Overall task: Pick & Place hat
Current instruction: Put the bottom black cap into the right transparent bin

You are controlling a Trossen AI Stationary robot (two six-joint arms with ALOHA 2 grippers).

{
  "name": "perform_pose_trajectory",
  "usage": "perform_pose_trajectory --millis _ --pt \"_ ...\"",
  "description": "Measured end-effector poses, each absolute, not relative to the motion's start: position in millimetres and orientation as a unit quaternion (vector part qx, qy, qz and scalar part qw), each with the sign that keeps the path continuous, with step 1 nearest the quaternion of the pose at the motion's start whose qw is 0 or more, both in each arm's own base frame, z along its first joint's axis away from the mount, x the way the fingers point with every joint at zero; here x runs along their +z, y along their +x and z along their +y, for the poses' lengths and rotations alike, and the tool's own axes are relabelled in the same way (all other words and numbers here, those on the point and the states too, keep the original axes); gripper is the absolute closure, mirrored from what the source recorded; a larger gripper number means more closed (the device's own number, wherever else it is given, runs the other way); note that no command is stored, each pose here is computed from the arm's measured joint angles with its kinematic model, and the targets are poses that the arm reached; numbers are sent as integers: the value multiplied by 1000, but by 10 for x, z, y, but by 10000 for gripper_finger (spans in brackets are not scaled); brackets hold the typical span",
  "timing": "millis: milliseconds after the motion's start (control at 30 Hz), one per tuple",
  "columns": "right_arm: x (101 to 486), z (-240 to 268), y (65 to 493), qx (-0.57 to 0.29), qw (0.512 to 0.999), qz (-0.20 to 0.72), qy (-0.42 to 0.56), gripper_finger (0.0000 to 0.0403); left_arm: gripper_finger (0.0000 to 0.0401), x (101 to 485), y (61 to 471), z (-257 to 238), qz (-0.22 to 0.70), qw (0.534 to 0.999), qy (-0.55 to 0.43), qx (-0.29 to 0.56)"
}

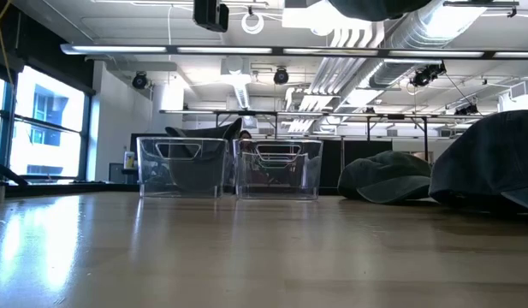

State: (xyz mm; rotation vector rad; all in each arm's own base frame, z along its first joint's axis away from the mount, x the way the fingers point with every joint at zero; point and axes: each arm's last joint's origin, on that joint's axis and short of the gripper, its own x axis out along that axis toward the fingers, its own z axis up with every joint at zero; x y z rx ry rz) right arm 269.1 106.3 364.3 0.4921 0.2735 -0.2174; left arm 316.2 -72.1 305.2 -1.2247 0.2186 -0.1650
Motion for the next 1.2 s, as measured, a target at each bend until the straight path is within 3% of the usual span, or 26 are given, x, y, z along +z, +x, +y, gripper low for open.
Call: perform_pose_trajectory --millis 200,467,933,1200 --pt "3673 1030 2773 -22 961 144 235 403 401 3045 3162 -719 103 810 -573 -73" --pt "3431 953 2877 -114 949 191 222 403 401 3038 3163 -714 104 810 -572 -68" --pt "3485 948 2823 -101 951 189 224 403 401 3045 3162 -721 105 811 -571 -76" --pt "3751 972 2526 -54 961 159 218 403 401 3047 3161 -725 106 810 -571 -79"
